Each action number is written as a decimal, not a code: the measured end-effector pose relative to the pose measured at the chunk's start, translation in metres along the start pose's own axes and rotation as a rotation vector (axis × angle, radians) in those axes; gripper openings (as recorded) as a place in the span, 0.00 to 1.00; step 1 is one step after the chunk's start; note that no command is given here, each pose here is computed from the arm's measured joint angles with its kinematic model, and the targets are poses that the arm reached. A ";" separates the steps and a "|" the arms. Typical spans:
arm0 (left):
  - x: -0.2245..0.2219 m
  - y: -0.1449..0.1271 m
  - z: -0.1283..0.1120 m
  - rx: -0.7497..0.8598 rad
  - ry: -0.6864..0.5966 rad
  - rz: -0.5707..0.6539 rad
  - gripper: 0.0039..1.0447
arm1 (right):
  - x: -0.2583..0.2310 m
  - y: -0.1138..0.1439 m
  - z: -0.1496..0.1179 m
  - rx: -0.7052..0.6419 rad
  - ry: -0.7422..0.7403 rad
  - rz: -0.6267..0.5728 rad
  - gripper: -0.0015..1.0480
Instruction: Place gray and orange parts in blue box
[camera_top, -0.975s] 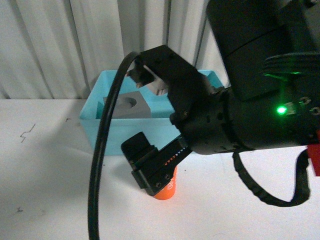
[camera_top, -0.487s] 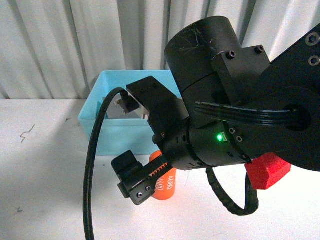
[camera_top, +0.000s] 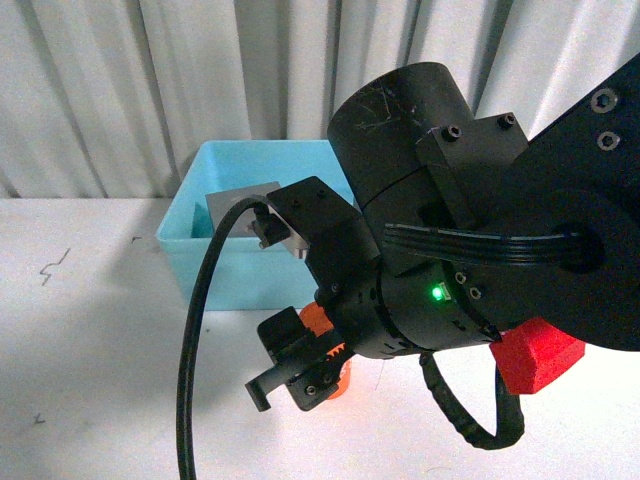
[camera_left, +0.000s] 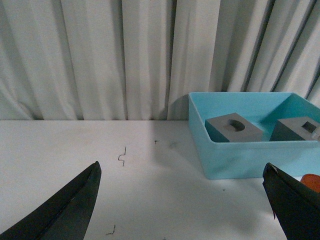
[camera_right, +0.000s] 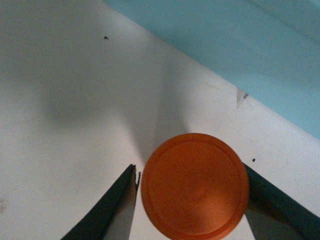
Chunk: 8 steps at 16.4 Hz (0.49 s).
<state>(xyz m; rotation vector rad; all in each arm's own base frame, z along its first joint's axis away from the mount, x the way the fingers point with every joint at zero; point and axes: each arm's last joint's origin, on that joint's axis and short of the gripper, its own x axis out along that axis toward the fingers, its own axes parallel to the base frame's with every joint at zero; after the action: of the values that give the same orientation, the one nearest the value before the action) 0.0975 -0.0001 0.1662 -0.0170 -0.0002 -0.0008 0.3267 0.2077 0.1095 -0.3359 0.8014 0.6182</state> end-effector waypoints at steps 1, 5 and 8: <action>0.000 0.000 0.000 0.000 0.000 0.000 0.94 | 0.001 0.000 0.000 0.000 0.000 0.000 0.51; 0.000 0.000 0.000 0.000 0.000 0.000 0.94 | -0.001 0.000 0.001 0.004 0.002 -0.001 0.46; 0.000 0.000 0.000 0.000 0.000 0.000 0.94 | -0.020 -0.001 0.008 0.028 -0.052 0.025 0.45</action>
<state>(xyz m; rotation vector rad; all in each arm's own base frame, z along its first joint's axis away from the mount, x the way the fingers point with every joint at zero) 0.0975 -0.0001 0.1662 -0.0170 -0.0002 -0.0008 0.3209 0.2030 0.1298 -0.2841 0.7645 0.6360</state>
